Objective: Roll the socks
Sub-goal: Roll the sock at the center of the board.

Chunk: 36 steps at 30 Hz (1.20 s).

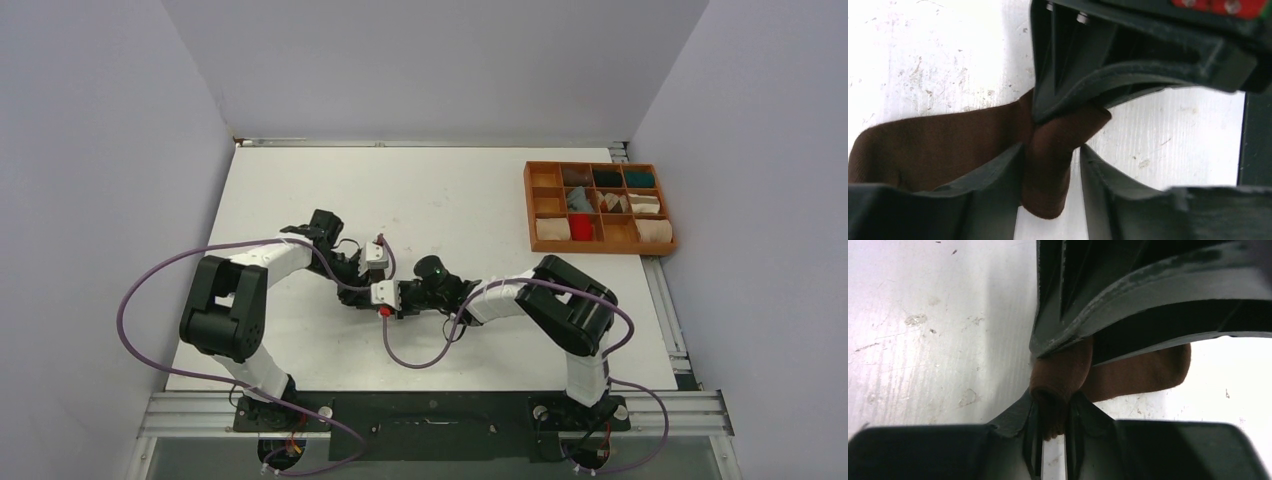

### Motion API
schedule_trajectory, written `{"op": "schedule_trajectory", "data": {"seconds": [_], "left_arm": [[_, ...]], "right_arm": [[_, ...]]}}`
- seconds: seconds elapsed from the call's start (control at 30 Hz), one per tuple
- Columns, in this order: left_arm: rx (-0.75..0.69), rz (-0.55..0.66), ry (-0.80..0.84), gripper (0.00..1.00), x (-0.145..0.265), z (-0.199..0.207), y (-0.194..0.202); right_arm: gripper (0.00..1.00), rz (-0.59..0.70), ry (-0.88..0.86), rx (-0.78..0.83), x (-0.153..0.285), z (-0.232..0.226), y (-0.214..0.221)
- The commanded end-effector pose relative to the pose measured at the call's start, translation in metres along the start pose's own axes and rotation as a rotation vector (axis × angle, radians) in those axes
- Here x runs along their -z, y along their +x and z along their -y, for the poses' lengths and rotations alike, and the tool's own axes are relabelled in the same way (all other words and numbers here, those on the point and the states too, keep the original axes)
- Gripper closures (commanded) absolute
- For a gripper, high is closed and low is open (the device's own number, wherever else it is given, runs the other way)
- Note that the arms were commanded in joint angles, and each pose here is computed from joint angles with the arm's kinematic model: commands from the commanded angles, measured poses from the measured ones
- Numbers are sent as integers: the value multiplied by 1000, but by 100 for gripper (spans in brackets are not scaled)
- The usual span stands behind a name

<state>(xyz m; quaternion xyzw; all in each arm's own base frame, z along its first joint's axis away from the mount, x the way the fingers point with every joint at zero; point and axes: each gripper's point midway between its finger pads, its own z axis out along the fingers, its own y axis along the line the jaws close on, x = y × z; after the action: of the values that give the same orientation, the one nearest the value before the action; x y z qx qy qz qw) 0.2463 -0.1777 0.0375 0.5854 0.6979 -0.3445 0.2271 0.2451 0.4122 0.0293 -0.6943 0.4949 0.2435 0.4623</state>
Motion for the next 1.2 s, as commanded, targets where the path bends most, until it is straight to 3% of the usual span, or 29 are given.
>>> {"op": "schedule_trajectory", "data": {"seconds": [0.0, 0.13, 0.23, 0.33, 0.47, 0.6, 0.9, 0.97, 1.1, 1.17], "left_arm": [[-37, 49, -45, 52, 16, -14, -31], [-17, 93, -51, 41, 43, -16, -51], [34, 129, -80, 39, 66, -21, -63], [176, 119, -253, 36, 71, -56, -60], [303, -60, -407, 35, 53, -77, -19], [391, -239, -426, 36, 34, -76, 14], [426, -438, -409, 42, 10, -69, 40], [437, -450, -374, 52, 5, -65, 44], [434, -401, -229, 98, -9, -46, 25], [410, -350, -181, 100, -14, -40, 12]], "right_arm": [[95, -22, 19, -51, 9, -3, -11], [95, -60, 37, -55, 18, -15, -12], [95, -68, 38, -48, 21, -24, -15], [95, -65, 39, -48, 22, -29, -20], [95, -60, 35, -43, 19, -33, -25], [95, -60, 39, -50, 18, -33, -26], [95, -51, 45, -52, 21, -36, -27], [95, -48, 45, -46, 22, -36, -27], [95, -37, 51, -38, 20, -32, -31], [95, -16, 51, -26, 20, -30, -37]]}}
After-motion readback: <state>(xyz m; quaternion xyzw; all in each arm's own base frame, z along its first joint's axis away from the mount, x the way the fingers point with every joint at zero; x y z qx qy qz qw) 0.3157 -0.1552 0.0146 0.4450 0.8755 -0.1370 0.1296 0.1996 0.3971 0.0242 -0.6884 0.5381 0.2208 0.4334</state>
